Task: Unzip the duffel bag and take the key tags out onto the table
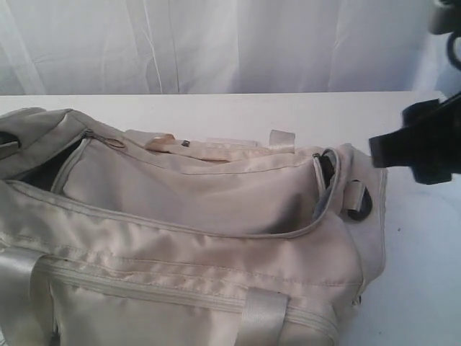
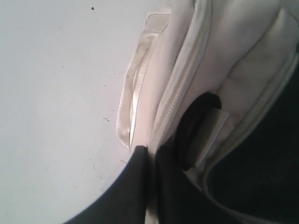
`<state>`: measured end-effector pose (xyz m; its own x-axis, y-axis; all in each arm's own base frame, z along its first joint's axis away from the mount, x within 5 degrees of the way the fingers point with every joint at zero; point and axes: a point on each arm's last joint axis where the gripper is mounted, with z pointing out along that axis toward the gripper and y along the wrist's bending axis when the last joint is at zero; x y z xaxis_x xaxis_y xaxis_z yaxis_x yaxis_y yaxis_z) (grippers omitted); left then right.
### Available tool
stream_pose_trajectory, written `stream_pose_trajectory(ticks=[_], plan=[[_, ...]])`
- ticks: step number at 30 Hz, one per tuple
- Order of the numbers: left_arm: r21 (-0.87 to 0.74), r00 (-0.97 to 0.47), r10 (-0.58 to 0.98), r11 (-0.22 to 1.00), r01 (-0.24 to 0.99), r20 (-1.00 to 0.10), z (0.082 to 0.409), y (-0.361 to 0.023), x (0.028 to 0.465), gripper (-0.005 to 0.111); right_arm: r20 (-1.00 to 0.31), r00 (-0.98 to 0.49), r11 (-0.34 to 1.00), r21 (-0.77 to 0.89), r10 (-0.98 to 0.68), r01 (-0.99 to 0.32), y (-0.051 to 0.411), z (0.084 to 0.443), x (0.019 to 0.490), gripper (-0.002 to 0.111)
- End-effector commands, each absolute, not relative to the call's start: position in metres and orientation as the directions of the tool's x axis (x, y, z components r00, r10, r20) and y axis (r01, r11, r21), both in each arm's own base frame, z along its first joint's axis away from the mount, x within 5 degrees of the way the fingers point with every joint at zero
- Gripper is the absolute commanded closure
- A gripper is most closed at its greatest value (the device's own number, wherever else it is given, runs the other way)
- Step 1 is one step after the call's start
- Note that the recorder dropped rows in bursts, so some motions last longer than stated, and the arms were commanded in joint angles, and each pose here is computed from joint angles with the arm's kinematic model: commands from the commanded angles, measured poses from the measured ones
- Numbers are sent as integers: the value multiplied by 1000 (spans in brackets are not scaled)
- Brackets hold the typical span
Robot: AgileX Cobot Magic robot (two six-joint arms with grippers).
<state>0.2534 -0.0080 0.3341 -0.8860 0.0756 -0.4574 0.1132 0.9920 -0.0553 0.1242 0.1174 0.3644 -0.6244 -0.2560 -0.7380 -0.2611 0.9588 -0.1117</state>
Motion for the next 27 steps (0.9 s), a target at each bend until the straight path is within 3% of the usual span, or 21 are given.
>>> stream_pose_trajectory(ticks=[1, 4, 8, 11, 15, 20, 27], plan=[[-93, -872, 135, 975, 201, -471, 331, -14, 247, 104, -748, -558, 888, -89, -358, -450, 149, 364, 131, 48], [-161, -850, 191, 939, 304, -491, 332, -25, 245, 88, -747, -513, 822, -77, -422, -564, 175, 372, 135, 48], [-212, -818, 225, 899, 384, -529, 339, -33, 240, 54, -729, -420, 728, -156, -540, -667, 210, 385, 150, 45], [-217, -800, 228, 889, 404, -556, 354, -35, 232, 41, -675, -349, 643, -245, -650, -725, 240, 377, 166, 42], [-210, -769, 235, 878, 431, -595, 374, -37, 217, 40, -539, -264, 479, -307, -800, -822, 273, 345, 177, 36], [-211, -756, 243, 869, 449, -608, 381, -38, 194, 40, -273, -149, 214, -226, -950, -950, 308, 285, 163, 27], [-274, -782, 249, 840, 468, -572, 353, -47, 181, 40, -286, -28, 89, -204, -958, -975, 329, 304, 126, 27]])
